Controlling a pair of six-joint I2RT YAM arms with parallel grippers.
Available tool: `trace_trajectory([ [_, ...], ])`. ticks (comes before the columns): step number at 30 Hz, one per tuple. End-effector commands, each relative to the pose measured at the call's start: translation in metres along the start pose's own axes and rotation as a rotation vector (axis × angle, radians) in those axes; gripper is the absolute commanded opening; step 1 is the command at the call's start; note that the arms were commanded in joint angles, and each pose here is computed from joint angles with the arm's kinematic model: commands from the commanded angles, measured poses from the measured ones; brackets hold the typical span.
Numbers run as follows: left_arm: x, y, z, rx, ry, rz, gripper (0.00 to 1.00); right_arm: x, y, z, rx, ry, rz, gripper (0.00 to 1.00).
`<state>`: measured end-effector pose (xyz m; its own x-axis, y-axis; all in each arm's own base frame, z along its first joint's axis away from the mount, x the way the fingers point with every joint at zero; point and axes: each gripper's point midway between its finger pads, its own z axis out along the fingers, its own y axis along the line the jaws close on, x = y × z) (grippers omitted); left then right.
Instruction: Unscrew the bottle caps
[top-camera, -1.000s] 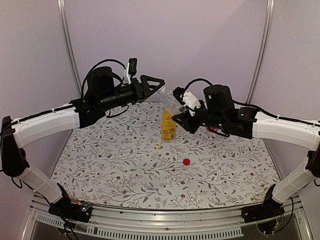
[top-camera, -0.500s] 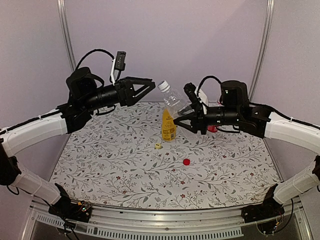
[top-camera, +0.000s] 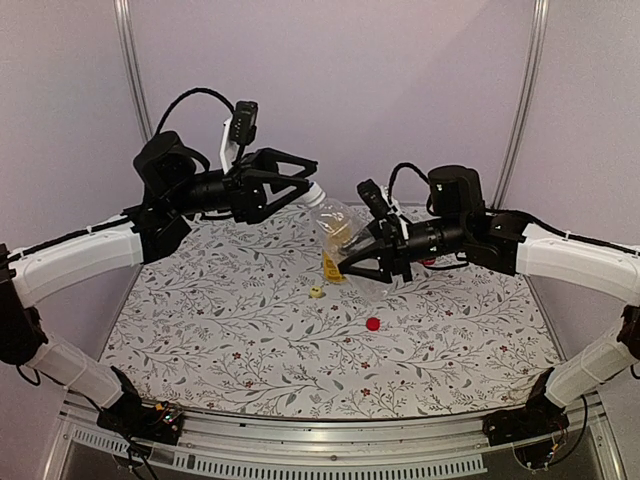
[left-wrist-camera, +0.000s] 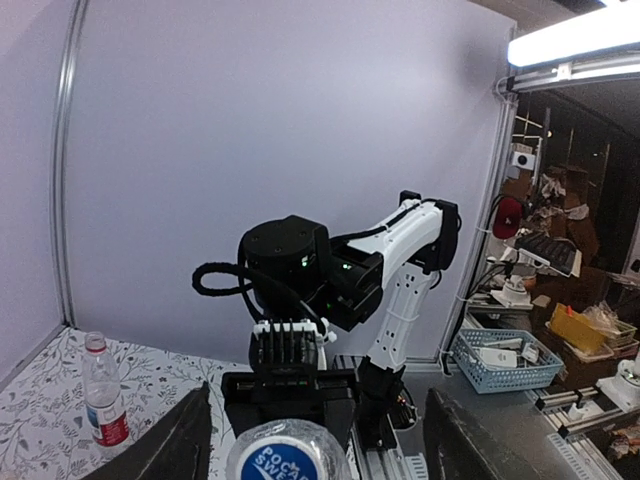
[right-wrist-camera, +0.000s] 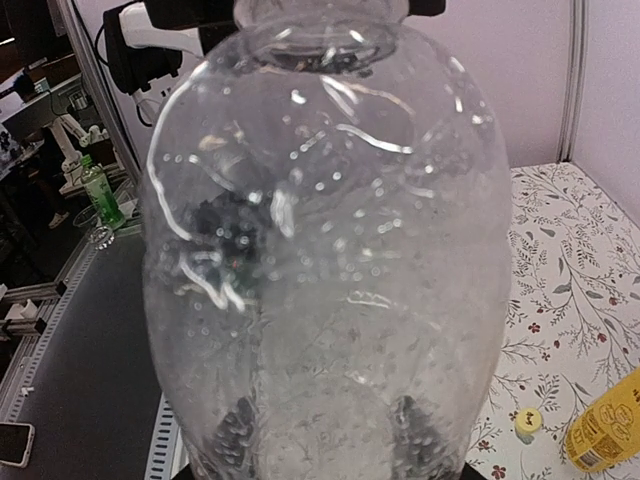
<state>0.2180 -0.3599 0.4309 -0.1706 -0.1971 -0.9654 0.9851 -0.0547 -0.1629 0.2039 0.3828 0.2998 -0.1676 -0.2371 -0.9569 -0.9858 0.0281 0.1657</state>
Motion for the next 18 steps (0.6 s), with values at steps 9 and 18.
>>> trace_trajectory([
  [9, 0.001, -0.010, 0.007, 0.084, 0.006, 0.027, 0.66, -0.014, 0.009, 0.003, -0.102, -0.038, -0.005, 0.28],
  [18, 0.009, -0.012, 0.012, 0.099, 0.022, 0.009, 0.52, -0.014, 0.008, 0.004, -0.100, -0.043, 0.000, 0.28],
])
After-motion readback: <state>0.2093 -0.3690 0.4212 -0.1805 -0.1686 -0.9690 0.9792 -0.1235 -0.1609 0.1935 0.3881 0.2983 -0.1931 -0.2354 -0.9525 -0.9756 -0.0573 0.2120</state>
